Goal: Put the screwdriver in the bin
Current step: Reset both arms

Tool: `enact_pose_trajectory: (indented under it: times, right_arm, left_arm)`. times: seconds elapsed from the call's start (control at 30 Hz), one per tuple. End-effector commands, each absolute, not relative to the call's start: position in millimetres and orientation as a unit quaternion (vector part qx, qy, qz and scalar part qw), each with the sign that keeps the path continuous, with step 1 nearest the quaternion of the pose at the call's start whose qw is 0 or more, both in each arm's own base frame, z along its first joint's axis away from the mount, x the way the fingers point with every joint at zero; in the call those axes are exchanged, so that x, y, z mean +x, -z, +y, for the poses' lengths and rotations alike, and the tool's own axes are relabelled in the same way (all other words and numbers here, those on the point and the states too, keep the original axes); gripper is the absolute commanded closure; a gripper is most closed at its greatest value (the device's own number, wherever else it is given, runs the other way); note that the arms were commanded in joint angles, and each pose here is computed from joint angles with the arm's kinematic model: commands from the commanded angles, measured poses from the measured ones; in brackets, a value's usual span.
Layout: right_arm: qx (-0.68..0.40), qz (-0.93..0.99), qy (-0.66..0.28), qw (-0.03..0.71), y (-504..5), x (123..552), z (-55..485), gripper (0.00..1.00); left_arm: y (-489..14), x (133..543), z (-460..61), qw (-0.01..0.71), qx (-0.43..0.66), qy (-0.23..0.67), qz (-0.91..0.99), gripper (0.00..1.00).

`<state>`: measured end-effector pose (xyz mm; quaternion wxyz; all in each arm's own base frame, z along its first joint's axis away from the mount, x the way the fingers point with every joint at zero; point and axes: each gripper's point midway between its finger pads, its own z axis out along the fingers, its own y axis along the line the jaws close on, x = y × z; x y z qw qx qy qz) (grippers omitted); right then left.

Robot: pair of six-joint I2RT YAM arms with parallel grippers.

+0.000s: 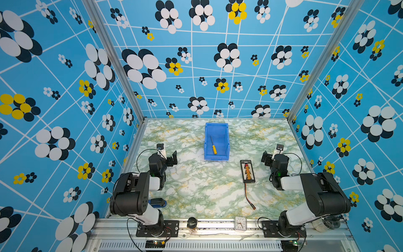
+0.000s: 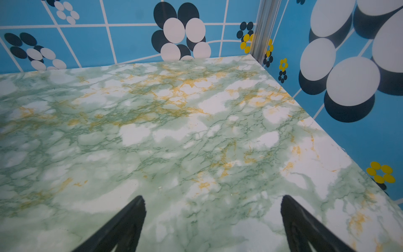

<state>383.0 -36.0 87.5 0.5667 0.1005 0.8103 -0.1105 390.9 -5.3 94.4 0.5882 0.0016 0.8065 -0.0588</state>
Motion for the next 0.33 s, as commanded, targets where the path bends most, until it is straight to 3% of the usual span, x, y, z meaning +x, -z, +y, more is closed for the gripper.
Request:
enact_pose_trajectory:
  times: [0.0, 0.3]
  right_arm:
    - [0.099, 0.802, 0.109, 0.579, -97.1, 389.2, -36.1, 0.01]
    - [0.099, 0.802, 0.108, 0.579, -97.3, 389.4, -36.1, 0.01]
  left_arm:
    - [-99.0, 392.2, -6.6, 0.596, 0.011, 0.053, 0.801, 0.01]
    - [-98.7, 391.2, -7.6, 0.597, 0.013, 0.054, 0.800, 0.01]
